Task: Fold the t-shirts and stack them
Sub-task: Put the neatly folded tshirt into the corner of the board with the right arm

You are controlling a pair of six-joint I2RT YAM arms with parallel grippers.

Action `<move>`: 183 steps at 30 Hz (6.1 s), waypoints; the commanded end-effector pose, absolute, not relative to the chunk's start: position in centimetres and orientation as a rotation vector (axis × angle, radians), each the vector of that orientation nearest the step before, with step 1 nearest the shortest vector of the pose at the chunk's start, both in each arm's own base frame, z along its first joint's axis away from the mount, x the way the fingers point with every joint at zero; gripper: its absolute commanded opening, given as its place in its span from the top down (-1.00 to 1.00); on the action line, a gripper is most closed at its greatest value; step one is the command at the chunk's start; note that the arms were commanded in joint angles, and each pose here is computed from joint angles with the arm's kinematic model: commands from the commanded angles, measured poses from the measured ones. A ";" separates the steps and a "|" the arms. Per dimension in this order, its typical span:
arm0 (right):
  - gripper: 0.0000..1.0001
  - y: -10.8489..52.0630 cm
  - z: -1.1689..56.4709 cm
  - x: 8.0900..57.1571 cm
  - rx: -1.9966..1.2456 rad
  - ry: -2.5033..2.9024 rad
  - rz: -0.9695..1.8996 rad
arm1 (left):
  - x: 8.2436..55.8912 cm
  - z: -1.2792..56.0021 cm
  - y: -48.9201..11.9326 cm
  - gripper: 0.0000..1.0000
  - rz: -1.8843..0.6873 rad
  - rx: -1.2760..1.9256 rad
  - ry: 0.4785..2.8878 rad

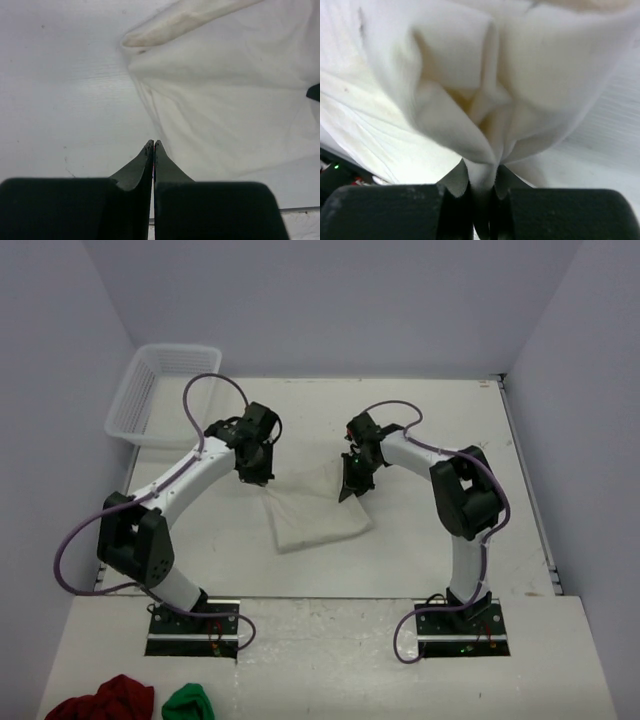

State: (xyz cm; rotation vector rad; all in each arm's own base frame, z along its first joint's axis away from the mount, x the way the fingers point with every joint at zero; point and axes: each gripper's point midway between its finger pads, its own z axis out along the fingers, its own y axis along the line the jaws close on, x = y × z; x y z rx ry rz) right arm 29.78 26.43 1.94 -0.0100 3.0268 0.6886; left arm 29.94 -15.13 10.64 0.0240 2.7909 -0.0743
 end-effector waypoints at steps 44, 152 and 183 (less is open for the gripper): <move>1.00 1.1 9.5 57.4 0.136 2.527 -0.335 | 22.7 11.1 -16.2 1.00 -0.292 0.092 2.746; 1.00 17.3 29.1 46.1 0.292 2.170 1.010 | 26.1 15.3 -17.5 0.74 -0.258 -0.030 2.579; -0.85 17.4 21.2 31.6 -0.065 2.567 0.683 | 31.8 17.2 -17.2 0.39 0.049 0.059 2.573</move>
